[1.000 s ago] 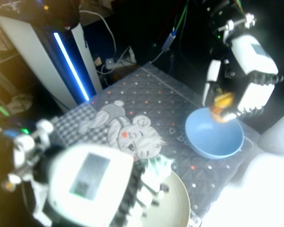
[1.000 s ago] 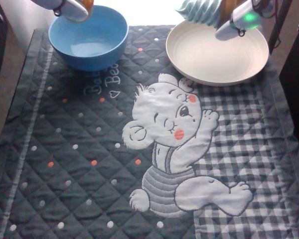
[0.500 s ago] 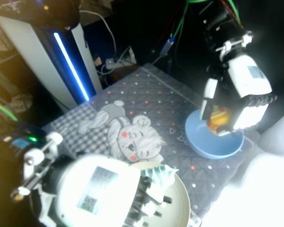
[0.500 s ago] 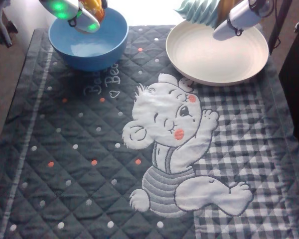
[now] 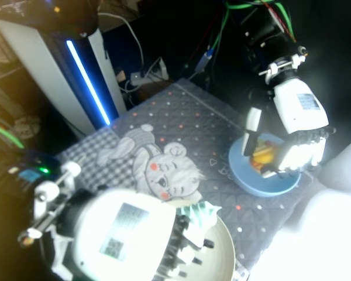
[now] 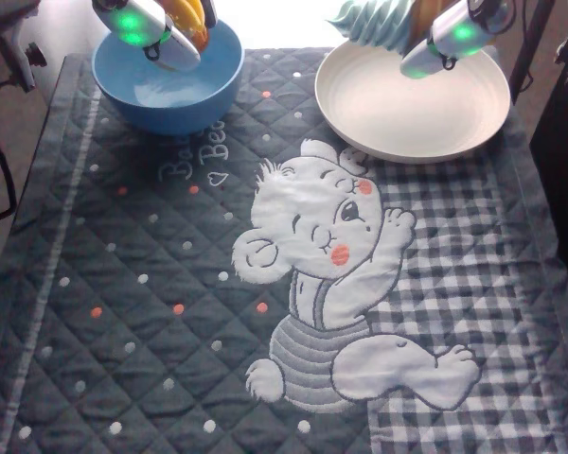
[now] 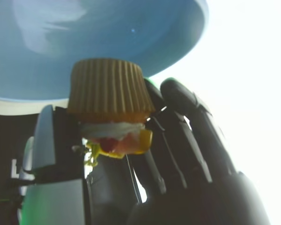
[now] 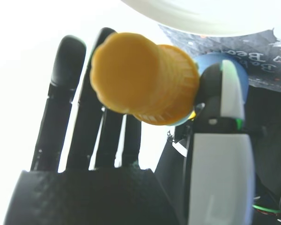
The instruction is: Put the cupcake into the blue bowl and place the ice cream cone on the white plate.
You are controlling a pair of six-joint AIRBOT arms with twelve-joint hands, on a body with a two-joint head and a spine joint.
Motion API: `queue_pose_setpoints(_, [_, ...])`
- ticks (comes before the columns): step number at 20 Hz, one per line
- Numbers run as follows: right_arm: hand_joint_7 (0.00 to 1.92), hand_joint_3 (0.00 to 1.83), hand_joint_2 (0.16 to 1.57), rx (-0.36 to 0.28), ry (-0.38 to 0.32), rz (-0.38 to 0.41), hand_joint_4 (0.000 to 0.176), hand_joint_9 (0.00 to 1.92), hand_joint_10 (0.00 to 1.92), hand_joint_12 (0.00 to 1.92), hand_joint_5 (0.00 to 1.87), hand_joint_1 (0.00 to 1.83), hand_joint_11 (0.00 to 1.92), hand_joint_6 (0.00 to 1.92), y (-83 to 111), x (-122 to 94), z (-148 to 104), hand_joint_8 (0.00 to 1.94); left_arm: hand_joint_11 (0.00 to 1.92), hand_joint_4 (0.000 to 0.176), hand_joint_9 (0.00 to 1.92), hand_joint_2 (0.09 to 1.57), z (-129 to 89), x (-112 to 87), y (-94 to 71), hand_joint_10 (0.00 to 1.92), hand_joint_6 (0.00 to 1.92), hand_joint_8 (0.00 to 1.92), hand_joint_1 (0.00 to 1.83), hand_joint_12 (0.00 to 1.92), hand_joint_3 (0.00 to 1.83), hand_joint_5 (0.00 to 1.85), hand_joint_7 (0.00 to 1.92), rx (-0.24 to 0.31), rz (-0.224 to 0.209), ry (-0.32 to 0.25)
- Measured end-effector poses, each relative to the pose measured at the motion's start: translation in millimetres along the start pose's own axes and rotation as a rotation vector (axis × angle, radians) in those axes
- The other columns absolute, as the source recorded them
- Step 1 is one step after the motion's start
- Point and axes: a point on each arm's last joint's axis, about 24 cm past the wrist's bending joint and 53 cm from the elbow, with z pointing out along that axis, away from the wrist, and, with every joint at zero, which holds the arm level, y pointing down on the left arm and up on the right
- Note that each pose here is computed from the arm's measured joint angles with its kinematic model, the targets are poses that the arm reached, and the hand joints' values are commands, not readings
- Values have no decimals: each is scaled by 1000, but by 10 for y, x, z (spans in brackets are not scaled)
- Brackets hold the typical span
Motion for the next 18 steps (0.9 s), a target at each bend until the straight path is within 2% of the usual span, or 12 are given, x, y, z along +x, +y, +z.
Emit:
queue_pose_setpoints(1, [1220, 1, 1053, 0, 0, 0, 0, 1405, 97, 1101, 1041, 1278, 1004, 726, 0, 1, 0, 739, 570, 0, 885, 1095, -1, 13, 10, 960, 506, 1208, 1257, 1582, 1, 1148, 956, -2, 1, 2])
queue_pose_setpoints(2, [1168, 0, 1055, 0, 0, 0, 0, 1392, 104, 1331, 1106, 1279, 915, 573, 0, 0, 0, 864, 561, 0, 891, 1099, -2, 30, 21, 859, 616, 1166, 1241, 1509, 0, 1113, 955, -4, 2, 5])
queue_pose_setpoints(3, [1140, 7, 1053, 0, 0, 0, 0, 1222, 675, 1567, 1107, 1199, 885, 712, 0, 0, 0, 647, 637, 0, 934, 1097, -3, 43, 32, 755, 740, 1092, 1229, 1421, 3, 1069, 974, -6, 3, 8])
queue_pose_setpoints(4, [710, 0, 969, 0, 0, 0, 0, 494, 451, 1537, 875, 1022, 176, 251, -2, -2, -1, 225, 503, 0, 848, 1087, -4, 61, 49, 412, 856, 448, 1181, 1241, 4, 1036, 850, -10, 5, 11])
queue_pose_setpoints(5, [530, 0, 932, 0, 0, 0, 0, 268, 174, 837, 801, 931, 34, 68, 0, 0, 0, 55, 324, 0, 760, 1101, -4, 68, 57, 200, 942, 147, 1136, 1158, 2, 996, 823, -12, 9, 12])
queue_pose_setpoints(6, [538, 0, 904, 2, 1, 0, 0, 306, 76, 718, 739, 866, 6, 13, -5, 4, 0, 15, 260, 0, 717, 1033, -4, 67, 55, 95, 392, 41, 1113, 1090, 0, 835, 787, -12, 10, 12])
queue_pose_setpoints(7, [736, 0, 903, 4, 3, 0, 0, 585, 58, 960, 658, 855, 120, 3, -10, 8, 0, 6, 180, 0, 648, 995, -4, 67, 55, 31, 127, 8, 1115, 1033, 0, 782, 722, -12, 12, 12])
queue_pose_setpoints(8, [780, 0, 899, 2, 1, 1, 0, 727, 50, 1133, 564, 845, 234, 0, -6, 1, -1, 2, 163, 0, 616, 981, -4, 69, 57, 8, 33, 1, 1112, 1000, 0, 744, 684, -12, 19, 13])
queue_pose_setpoints(9, [826, 0, 893, -6, -5, 2, 0, 809, 67, 1205, 531, 837, 334, 1, 15, -11, 0, 15, 214, 0, 654, 968, -4, 70, 60, 12, 8, 0, 1116, 1059, 0, 733, 673, -14, 21, 14])
queue_pose_setpoints(12, [845, 0, 878, -3, -3, 3, 0, 805, 48, 1212, 514, 846, 355, 3, 9, -5, 0, 15, 302, 0, 724, 941, -4, 72, 60, 30, 1, 1, 1113, 1120, 0, 724, 668, -14, 25, 14])
queue_pose_setpoints(15, [876, 1, 882, -4, -3, 3, 0, 866, 28, 1147, 536, 838, 439, 2, 10, -8, -1, 7, 305, 0, 735, 935, -5, 71, 59, 28, 3, 4, 1108, 1125, 0, 729, 682, -13, 26, 14])
queue_pose_setpoints(18, [897, 1, 885, -4, -3, 3, 0, 895, 24, 1116, 572, 852, 504, 8, 10, -8, -1, 11, 389, 0, 848, 920, -5, 79, 46, 61, 5, 6, 1099, 1249, 0, 746, 703, -10, 26, 16])
